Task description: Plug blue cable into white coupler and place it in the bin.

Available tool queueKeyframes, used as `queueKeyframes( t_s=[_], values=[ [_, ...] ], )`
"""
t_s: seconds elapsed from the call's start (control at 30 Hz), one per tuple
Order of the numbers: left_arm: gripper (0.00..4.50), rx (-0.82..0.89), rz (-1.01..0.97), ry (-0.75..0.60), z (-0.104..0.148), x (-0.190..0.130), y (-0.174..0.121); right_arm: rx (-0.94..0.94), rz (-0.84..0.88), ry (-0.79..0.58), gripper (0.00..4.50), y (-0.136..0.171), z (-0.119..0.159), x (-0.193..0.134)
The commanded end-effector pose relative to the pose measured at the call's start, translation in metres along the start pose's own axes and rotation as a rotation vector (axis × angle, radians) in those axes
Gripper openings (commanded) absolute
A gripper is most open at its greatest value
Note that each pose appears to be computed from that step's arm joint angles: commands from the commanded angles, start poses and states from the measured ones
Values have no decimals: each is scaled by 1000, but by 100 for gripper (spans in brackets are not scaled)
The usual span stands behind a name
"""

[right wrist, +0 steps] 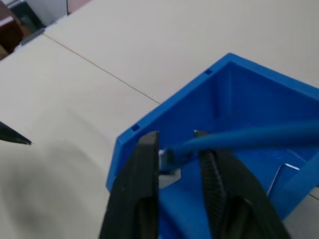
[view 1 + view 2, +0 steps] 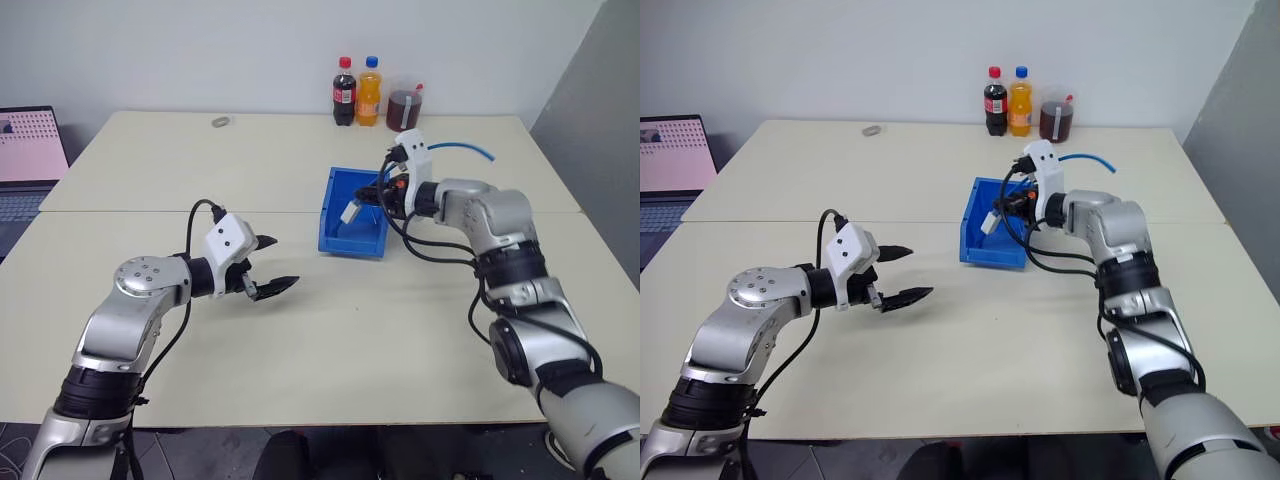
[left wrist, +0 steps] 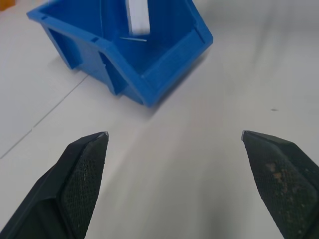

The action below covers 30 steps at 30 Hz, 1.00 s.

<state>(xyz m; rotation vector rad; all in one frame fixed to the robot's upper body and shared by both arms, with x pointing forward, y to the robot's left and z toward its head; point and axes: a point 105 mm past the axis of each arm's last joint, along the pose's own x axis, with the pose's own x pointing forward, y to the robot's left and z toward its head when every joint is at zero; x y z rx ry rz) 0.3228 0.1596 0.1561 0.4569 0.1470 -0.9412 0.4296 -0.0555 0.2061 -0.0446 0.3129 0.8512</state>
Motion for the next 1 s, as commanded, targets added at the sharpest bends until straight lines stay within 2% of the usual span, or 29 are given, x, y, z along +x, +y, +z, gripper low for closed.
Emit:
queueKeyframes(
  t_s=[0.03, 0.07, 0.27, 0.33, 0.37, 0.47, 0.63, 0.83, 1.0],
  values=[
    [450, 51, 5, -27, 11, 4, 4, -102, -17, -12, 207, -11, 26, -7],
    [450, 56, 3, -28, 12, 5, 3, -121, -13, -2, 244, -12, 28, -8],
    [450, 63, -10, -39, 16, 12, 2, -266, 54, 132, 373, -19, 19, -24],
    [450, 57, -8, -41, 16, 12, 3, -290, 74, 173, 438, -23, 14, -32],
    [450, 49, -3, -43, 16, 11, 5, -343, 85, 200, 447, -26, 12, -37],
    [450, -1, 35, -37, 11, 5, 13, -368, 127, 226, 447, -29, 9, -55],
    [450, -42, 160, -30, 3, -15, 34, -380, 113, 118, 447, -27, 16, -84],
    [450, -102, 296, -53, 6, -46, 65, -267, 39, -2, 447, -9, -1, -136],
    [450, -114, 280, -67, 13, -50, 70, -187, -25, -40, 447, -6, -9, -154]
  ],
)
